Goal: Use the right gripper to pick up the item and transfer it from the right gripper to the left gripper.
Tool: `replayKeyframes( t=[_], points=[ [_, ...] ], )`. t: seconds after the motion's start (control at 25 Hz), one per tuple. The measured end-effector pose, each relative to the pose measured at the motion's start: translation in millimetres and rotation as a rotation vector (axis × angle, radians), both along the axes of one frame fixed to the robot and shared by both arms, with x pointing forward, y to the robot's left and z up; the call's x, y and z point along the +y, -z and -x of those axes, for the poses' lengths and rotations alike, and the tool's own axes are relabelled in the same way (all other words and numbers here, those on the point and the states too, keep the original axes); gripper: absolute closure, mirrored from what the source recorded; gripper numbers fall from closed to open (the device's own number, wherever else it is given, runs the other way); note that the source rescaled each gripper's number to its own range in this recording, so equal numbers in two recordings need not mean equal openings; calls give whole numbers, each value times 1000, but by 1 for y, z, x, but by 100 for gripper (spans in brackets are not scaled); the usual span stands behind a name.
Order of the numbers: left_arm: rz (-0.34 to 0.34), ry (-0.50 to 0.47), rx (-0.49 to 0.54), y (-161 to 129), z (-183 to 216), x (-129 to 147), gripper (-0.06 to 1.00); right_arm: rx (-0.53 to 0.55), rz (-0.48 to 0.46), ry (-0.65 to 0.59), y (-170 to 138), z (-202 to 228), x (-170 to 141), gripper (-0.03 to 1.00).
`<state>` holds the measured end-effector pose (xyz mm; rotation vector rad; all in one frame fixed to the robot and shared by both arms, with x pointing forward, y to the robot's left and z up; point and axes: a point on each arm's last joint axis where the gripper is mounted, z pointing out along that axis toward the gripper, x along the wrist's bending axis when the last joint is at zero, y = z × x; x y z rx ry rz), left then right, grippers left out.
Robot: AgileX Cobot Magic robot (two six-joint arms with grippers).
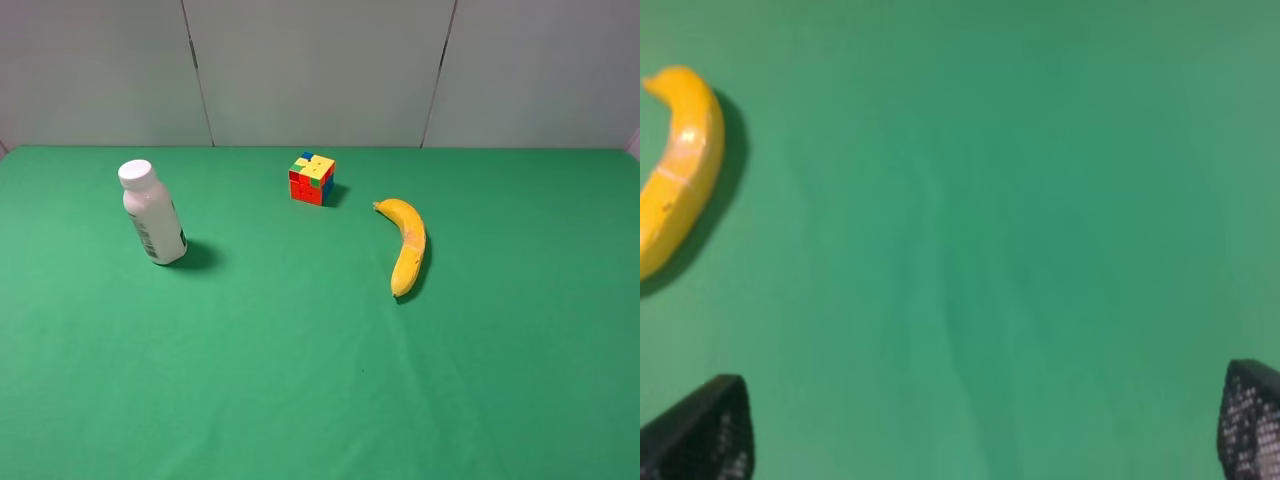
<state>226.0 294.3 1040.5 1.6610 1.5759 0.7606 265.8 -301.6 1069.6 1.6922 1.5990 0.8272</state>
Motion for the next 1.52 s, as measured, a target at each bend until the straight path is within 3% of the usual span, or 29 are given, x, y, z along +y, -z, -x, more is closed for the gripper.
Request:
replayKeyframes(
  t=[0.36, 0.76, 1.12, 1.52],
  points=[
    [0, 0, 0, 0, 0, 0, -3, 100, -64, -74, -26, -45, 9, -3],
    [0, 0, 0, 0, 0, 0, -3, 313, -84, -198, -33, -124, 36, -3],
    [0, 0, 0, 0, 0, 0, -3, 505, -66, -296, 1, -173, 80, -3],
    [0, 0, 0, 0, 0, 0, -3, 579, -37, -307, 51, -203, 128, -3]
  ],
)
